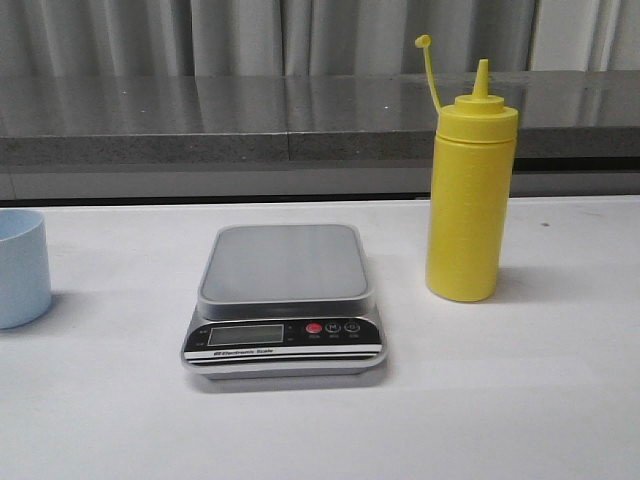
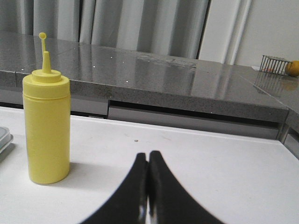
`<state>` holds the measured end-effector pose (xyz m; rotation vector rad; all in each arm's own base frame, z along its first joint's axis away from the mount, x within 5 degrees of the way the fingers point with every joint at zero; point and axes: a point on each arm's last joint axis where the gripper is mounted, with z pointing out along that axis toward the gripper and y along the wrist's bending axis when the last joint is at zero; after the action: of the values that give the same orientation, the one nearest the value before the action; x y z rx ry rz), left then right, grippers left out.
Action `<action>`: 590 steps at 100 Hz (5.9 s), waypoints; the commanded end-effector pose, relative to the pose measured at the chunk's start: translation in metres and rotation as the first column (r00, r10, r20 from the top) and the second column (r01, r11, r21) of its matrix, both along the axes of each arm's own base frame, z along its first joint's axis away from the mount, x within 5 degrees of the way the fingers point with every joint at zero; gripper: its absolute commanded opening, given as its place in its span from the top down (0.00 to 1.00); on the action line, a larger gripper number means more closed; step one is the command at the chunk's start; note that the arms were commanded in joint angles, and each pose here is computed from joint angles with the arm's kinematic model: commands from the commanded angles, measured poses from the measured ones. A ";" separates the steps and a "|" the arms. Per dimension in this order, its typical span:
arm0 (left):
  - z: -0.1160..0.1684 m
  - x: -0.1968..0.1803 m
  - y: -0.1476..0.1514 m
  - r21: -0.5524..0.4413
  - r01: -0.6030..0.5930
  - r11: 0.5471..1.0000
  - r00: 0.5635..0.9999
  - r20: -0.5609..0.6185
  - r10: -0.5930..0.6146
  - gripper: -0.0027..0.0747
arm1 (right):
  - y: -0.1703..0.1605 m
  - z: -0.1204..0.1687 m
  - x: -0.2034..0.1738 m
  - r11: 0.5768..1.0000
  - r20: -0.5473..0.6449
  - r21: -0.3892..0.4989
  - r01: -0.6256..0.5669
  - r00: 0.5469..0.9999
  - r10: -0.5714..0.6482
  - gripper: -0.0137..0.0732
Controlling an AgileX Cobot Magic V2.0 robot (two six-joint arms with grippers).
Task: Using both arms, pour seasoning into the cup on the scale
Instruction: 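Move the left gripper down toward the light blue cup, then grasp the light blue cup with the left gripper, then lift the cup and carry it over the scale with the left gripper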
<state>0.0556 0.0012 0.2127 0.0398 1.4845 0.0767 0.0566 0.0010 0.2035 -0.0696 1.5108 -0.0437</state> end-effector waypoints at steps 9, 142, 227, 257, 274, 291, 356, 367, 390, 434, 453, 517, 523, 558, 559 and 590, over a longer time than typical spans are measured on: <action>0.006 -0.004 0.000 -0.007 0.005 1.000 0.994 0.108 -0.004 0.99 | 0.000 0.007 -0.002 1.000 0.086 -0.007 0.002 0.996 -0.001 0.98; 0.134 0.115 -0.002 -0.173 -0.037 0.984 0.826 -0.559 -0.067 0.99 | 0.000 0.007 -0.002 1.000 0.086 -0.007 0.002 0.996 -0.001 0.98; 0.089 0.211 -0.002 -0.187 -0.090 0.978 0.635 -0.767 -0.088 0.30 | 0.000 0.007 -0.002 1.000 0.086 -0.007 0.002 0.996 -0.001 0.98; 0.083 0.221 -0.001 -0.191 -0.095 0.977 0.638 -0.765 -0.088 0.30 | 0.000 0.007 -0.002 1.000 0.086 -0.007 0.002 0.996 -0.001 0.98; 0.065 0.236 -0.001 -0.188 -0.107 0.976 0.590 -0.803 -0.089 0.30 | 0.000 0.007 -0.002 1.000 0.086 -0.007 0.002 0.996 -0.001 0.98; 0.053 0.251 -0.001 -0.184 -0.115 0.976 0.558 -0.825 -0.090 0.30 | 0.000 0.007 -0.002 1.000 0.086 -0.007 0.002 0.996 -0.001 0.98; 0.008 0.282 0.000 -0.170 -0.138 0.976 0.446 -0.890 -0.092 0.31 | 0.000 0.007 -0.002 1.000 0.086 -0.007 0.002 0.996 -0.001 0.98; 0.009 0.283 0.000 -0.170 -0.138 0.976 0.457 -0.885 -0.090 0.41 | 0.000 0.007 -0.002 1.000 0.086 -0.007 0.002 0.996 -0.001 0.98; 0.009 0.284 0.000 -0.171 -0.137 0.976 0.470 -0.878 -0.088 0.91 | 0.000 0.007 -0.002 1.000 0.086 -0.007 0.002 0.996 -0.001 0.98; 0.035 0.284 -0.005 -0.235 -0.139 0.962 0.484 -0.863 -0.141 0.99 | 0.000 0.007 -0.002 1.000 0.086 -0.007 0.002 0.996 -0.001 0.98; 0.073 0.282 -0.030 -0.248 -0.031 0.968 0.511 -0.836 -0.198 0.99 | 0.000 0.007 -0.002 1.000 0.086 -0.007 0.002 0.996 -0.001 0.98; 0.121 0.299 -0.156 -0.265 0.324 0.908 0.504 -0.764 -0.403 0.99 | 0.000 0.007 -0.002 1.000 0.086 -0.007 0.002 0.996 -0.001 0.98; 0.117 0.302 -0.166 -0.265 0.341 0.902 0.487 -0.771 -0.411 0.99 | 0.000 0.007 -0.002 1.000 0.086 -0.007 0.002 0.996 -0.001 0.98; 0.072 0.321 -0.195 -0.257 0.358 0.898 0.381 -0.837 -0.392 0.99 | 0.000 0.007 -0.002 1.000 0.086 -0.007 0.002 0.996 -0.001 0.98; 0.071 0.321 -0.195 -0.258 0.357 0.898 0.379 -0.838 -0.392 0.99 | 0.000 0.007 -0.002 1.000 0.086 -0.007 0.002 0.996 -0.001 0.98; 0.065 0.320 -0.202 -0.259 0.368 0.893 0.360 -0.846 -0.394 0.99 | 0.000 0.007 -0.002 1.000 0.086 -0.007 0.002 0.996 -0.001 0.98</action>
<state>0.3791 -0.1949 0.2456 0.4947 2.6304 -0.3813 0.0566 0.0010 0.2035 -0.0684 1.5108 -0.0424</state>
